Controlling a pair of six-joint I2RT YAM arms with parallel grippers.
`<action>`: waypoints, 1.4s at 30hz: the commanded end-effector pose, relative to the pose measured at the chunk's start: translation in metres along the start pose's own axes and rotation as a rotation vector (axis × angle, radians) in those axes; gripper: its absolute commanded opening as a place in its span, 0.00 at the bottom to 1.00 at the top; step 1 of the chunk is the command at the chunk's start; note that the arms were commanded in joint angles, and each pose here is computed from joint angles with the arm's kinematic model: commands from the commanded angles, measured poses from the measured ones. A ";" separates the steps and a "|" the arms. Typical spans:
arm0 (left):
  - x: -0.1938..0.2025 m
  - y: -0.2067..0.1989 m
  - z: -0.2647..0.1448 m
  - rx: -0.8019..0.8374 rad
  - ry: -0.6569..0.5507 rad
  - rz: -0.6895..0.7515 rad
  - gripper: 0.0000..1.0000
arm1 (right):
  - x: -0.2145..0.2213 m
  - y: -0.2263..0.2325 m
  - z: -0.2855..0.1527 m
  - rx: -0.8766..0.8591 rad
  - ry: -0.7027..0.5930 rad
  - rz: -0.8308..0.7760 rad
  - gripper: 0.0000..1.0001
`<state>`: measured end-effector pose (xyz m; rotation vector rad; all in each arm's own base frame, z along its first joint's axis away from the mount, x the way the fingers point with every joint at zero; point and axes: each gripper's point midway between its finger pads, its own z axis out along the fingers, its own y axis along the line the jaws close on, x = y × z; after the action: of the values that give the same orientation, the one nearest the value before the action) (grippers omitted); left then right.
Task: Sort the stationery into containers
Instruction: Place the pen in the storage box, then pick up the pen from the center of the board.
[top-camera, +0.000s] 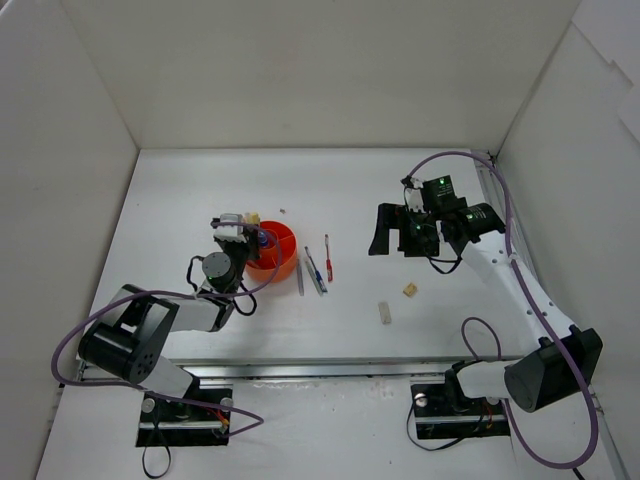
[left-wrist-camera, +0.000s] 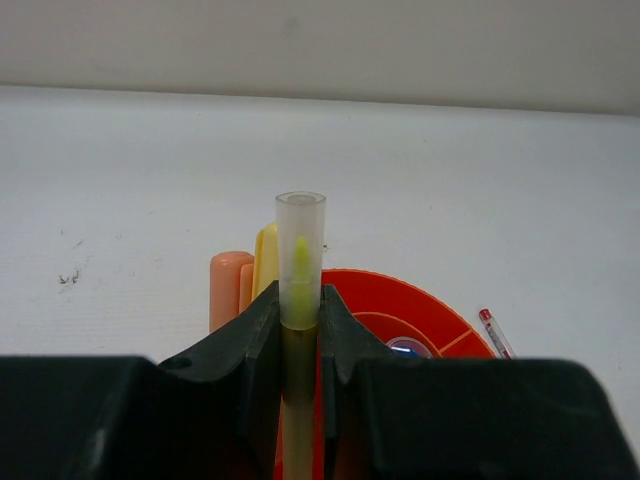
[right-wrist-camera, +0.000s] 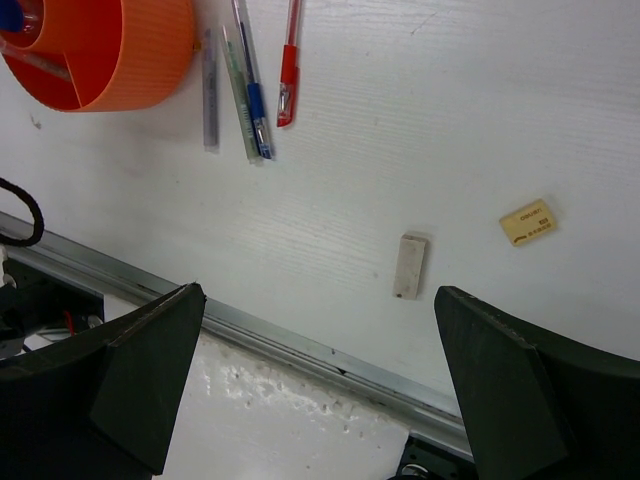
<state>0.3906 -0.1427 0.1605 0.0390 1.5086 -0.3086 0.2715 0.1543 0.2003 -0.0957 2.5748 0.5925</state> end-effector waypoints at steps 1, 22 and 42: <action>-0.113 -0.018 -0.006 0.061 -0.425 -0.116 0.05 | -0.013 0.006 -0.008 -0.029 -0.054 -0.018 0.98; -0.140 -0.020 -0.031 0.092 -0.495 -0.164 0.65 | -0.009 0.009 -0.017 -0.038 -0.078 -0.012 0.98; -0.172 -0.012 -0.102 -0.048 -0.021 -0.275 0.99 | -0.015 0.045 0.072 0.216 -0.185 -0.225 0.98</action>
<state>0.2856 -0.1041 0.3672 -0.1793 1.2038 -0.5588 0.2804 0.2072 0.1459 -0.3347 2.5510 0.1848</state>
